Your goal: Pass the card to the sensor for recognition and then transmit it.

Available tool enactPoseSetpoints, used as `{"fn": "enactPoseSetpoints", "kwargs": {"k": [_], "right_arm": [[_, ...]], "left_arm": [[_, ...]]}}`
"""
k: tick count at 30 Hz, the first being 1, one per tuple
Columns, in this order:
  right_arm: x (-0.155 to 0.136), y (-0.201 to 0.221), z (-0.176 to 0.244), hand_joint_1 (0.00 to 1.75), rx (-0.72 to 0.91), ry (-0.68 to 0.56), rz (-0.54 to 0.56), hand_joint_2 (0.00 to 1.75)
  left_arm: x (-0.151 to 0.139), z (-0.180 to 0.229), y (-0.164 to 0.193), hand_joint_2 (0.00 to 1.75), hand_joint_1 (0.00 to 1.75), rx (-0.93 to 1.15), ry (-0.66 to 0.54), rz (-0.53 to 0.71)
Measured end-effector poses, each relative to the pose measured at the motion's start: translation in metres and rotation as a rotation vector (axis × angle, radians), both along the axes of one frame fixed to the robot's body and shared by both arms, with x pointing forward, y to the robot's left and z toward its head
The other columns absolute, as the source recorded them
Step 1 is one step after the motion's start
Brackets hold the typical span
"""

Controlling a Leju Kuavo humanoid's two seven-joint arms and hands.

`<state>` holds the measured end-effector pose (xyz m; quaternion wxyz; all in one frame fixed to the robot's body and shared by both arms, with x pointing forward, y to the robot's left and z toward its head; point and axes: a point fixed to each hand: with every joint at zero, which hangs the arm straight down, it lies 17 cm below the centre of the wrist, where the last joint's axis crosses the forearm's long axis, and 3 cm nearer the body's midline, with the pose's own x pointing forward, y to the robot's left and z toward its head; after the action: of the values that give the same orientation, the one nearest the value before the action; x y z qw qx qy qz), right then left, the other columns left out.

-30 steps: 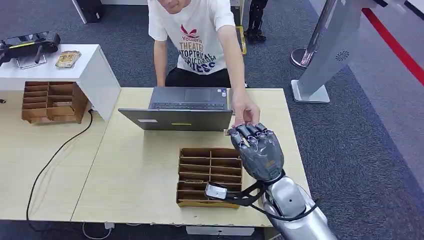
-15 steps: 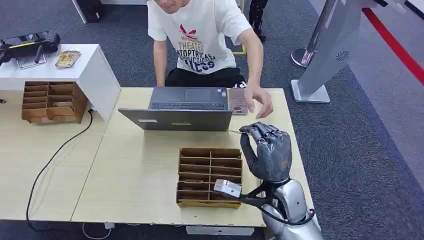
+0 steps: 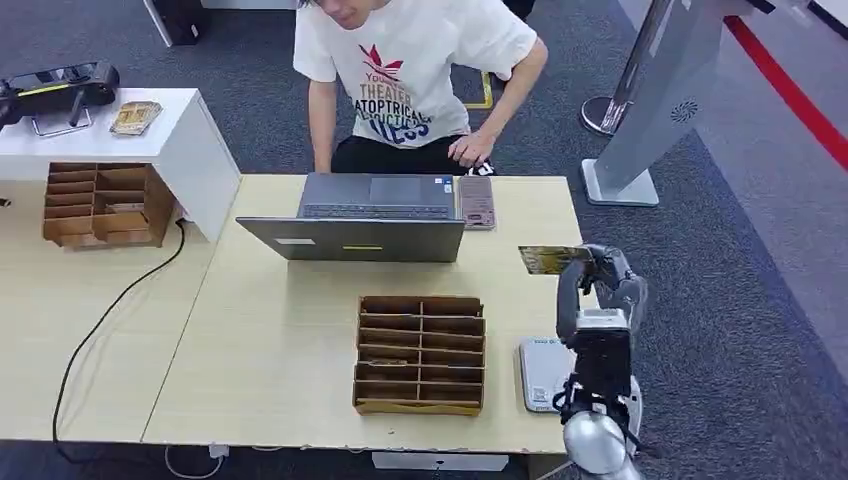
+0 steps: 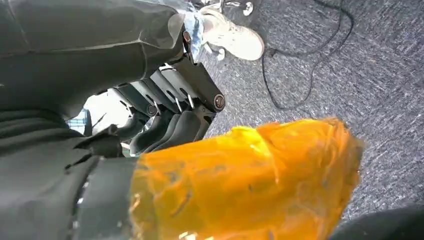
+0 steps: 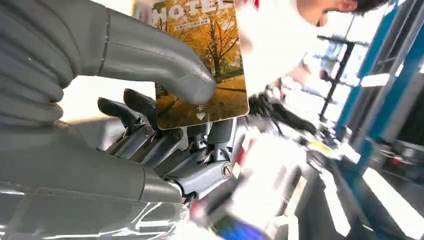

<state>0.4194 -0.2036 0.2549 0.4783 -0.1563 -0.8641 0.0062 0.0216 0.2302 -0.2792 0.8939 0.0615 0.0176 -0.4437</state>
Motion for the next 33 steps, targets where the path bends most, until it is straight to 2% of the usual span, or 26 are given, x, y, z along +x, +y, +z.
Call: {"fn": "enactPoseSetpoints", "kwargs": {"k": [8, 11, 15, 21, 33], "right_arm": [[-0.011, -0.011, -0.05, 1.75, 0.45, 0.206, 0.286, 1.75], [-0.019, -0.014, -0.069, 1.75, 0.567, 0.261, 0.338, 1.75], [-0.027, -0.022, -0.086, 1.75, 0.664, 0.308, 0.353, 1.75], [-0.035, -0.028, -0.102, 1.75, 0.654, 0.358, 0.339, 1.75], [-0.042, -0.044, -0.13, 1.75, 0.374, 0.429, 0.249, 1.75]], "left_arm": [[0.0, 0.0, -0.003, 0.0, 1.75, -0.002, -0.001, 0.041], [0.0, 0.0, -0.003, 0.0, 1.75, 0.0, -0.003, 0.052], [-0.001, 0.0, -0.003, 0.0, 1.75, 0.002, -0.003, 0.067], [-0.001, 0.0, -0.004, 0.0, 1.75, 0.001, -0.004, 0.081], [-0.002, 0.0, -0.004, 0.0, 1.75, 0.0, 0.002, 0.082]]}}
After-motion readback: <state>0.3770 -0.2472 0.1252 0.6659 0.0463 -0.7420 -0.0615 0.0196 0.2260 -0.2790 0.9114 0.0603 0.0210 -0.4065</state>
